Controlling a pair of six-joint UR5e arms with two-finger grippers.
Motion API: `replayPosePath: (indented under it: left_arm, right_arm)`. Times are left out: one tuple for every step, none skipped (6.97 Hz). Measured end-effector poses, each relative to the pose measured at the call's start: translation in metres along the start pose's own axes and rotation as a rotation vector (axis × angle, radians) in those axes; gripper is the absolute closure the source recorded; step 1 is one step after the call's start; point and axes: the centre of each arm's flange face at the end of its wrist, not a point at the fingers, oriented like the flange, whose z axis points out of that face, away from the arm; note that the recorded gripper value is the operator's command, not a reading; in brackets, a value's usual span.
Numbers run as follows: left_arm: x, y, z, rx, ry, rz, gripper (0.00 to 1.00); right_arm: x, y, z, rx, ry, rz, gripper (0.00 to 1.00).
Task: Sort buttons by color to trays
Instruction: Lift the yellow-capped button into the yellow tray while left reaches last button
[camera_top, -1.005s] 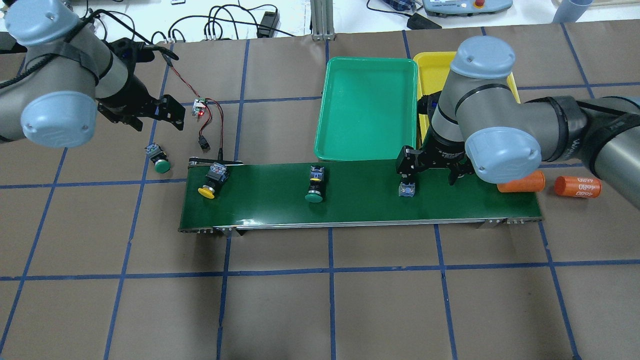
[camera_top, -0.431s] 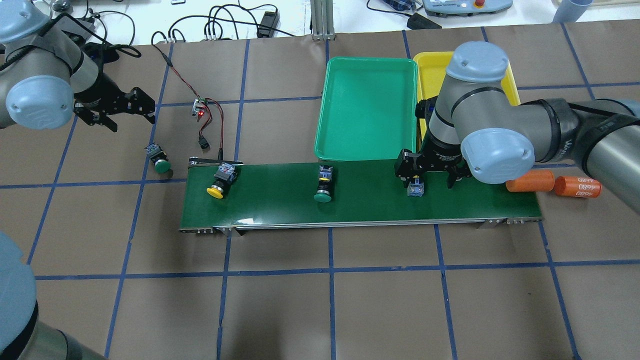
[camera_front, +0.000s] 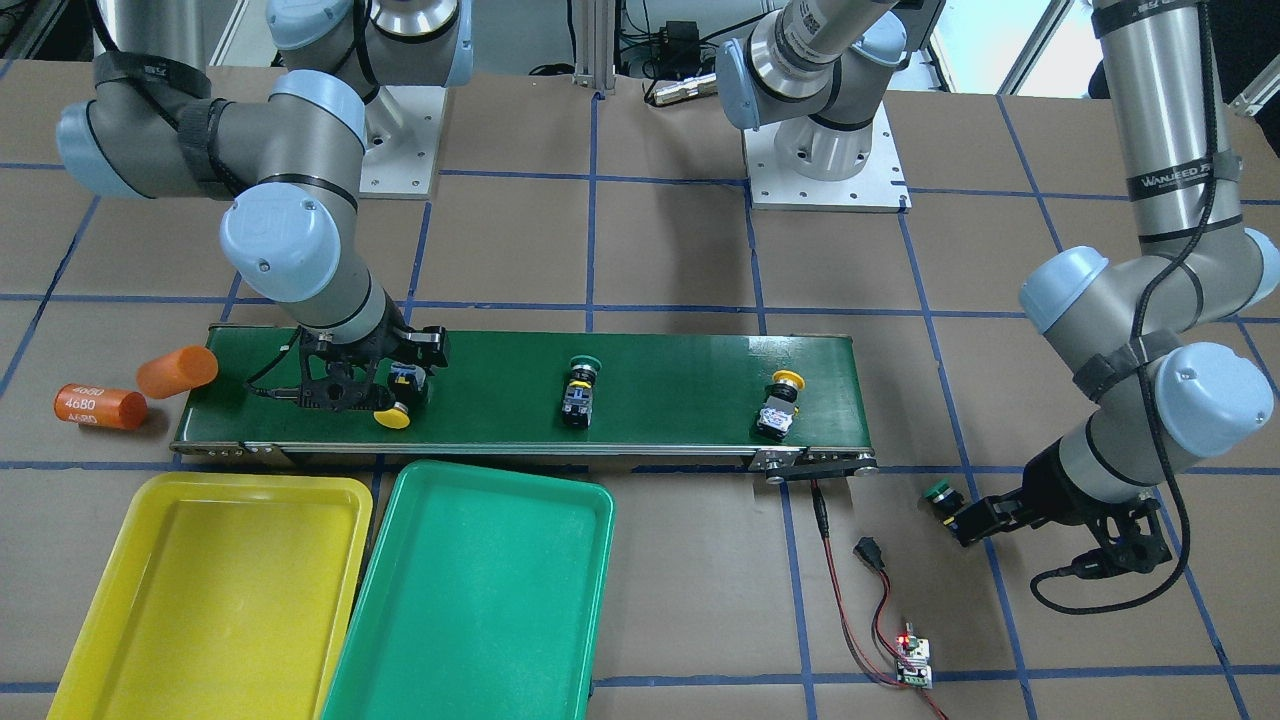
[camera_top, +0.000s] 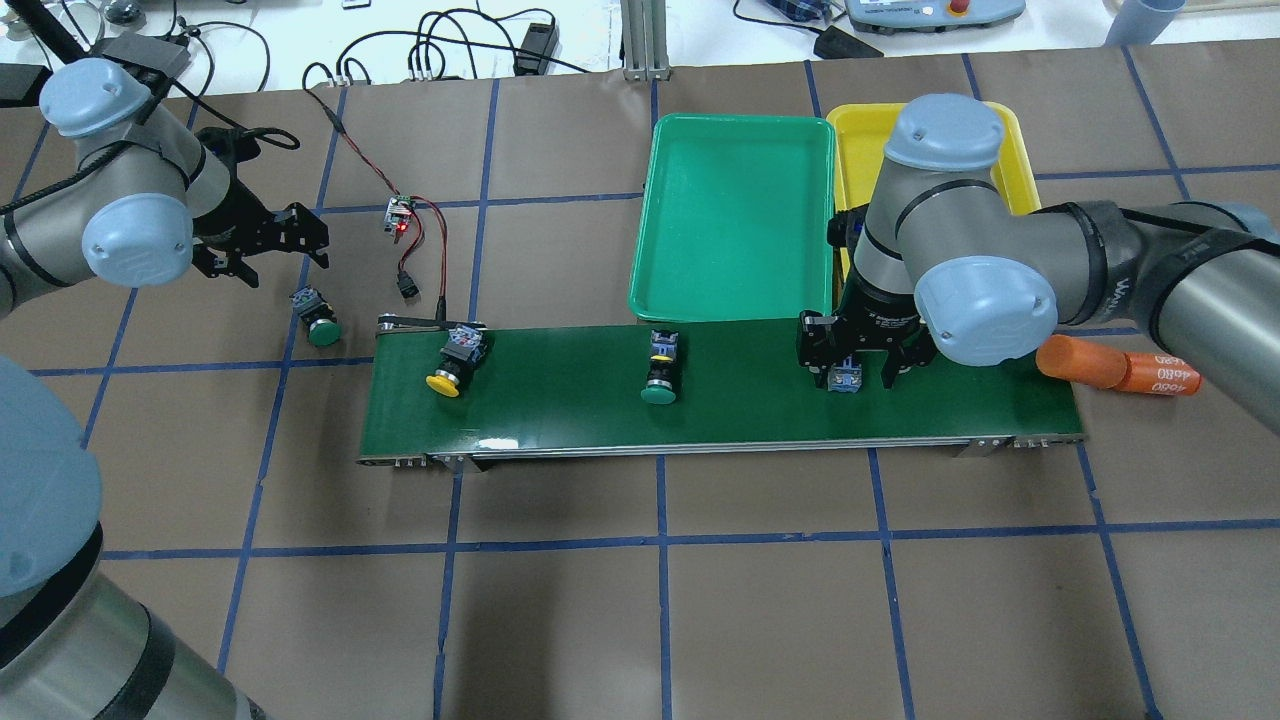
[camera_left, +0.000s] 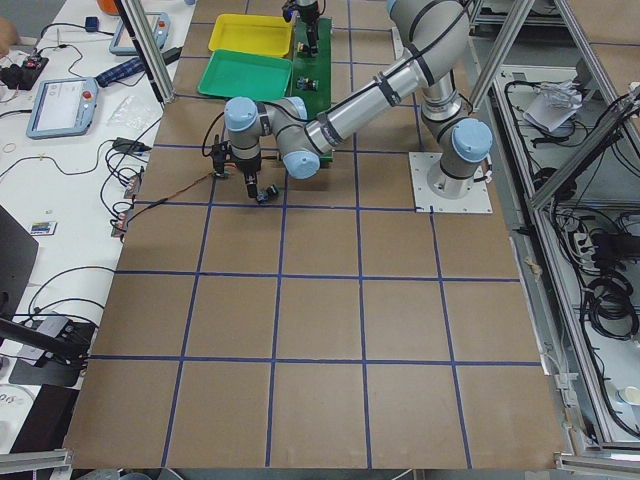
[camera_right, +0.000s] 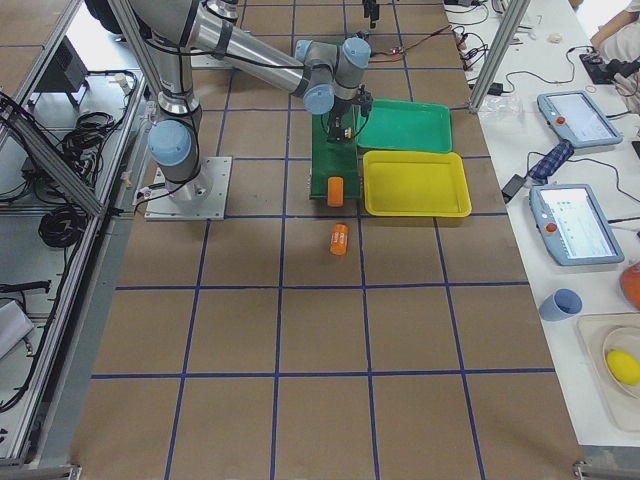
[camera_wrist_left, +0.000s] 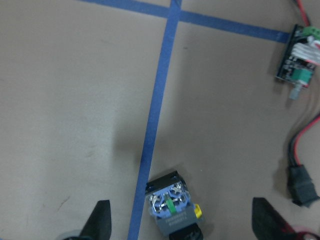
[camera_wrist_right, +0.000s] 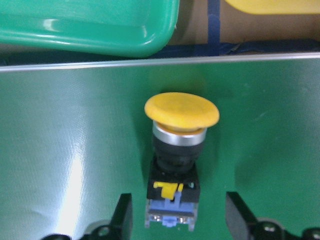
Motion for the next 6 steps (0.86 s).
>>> replayPosePath:
  left_arm:
    - [-0.001,0.004,0.013,-0.019,0.001,-0.011,0.01]
    - [-0.001,0.007,0.021,-0.032,0.0,-0.014,0.27]
    - [-0.001,0.008,0.026,-0.036,0.0,-0.015,0.66]
    - [-0.002,0.007,0.032,-0.037,-0.001,-0.016,0.99]
    - [-0.003,0.006,0.035,-0.026,-0.009,-0.015,1.0]
    - [-0.005,0.003,0.035,-0.006,-0.042,-0.007,1.0]
  right_arm:
    - [0.002,-0.002,0.0,0.0,0.004,-0.005,0.98]
    - [0.004,-0.005,-0.002,0.004,0.008,-0.01,0.98]
    - [0.007,-0.012,-0.011,0.023,0.02,-0.018,0.98]
    - [0.01,-0.029,-0.029,0.056,0.036,-0.029,0.98]
    - [0.017,-0.057,-0.047,0.084,0.042,-0.033,0.98]
    - [0.028,-0.093,-0.056,0.105,0.042,-0.04,0.97]
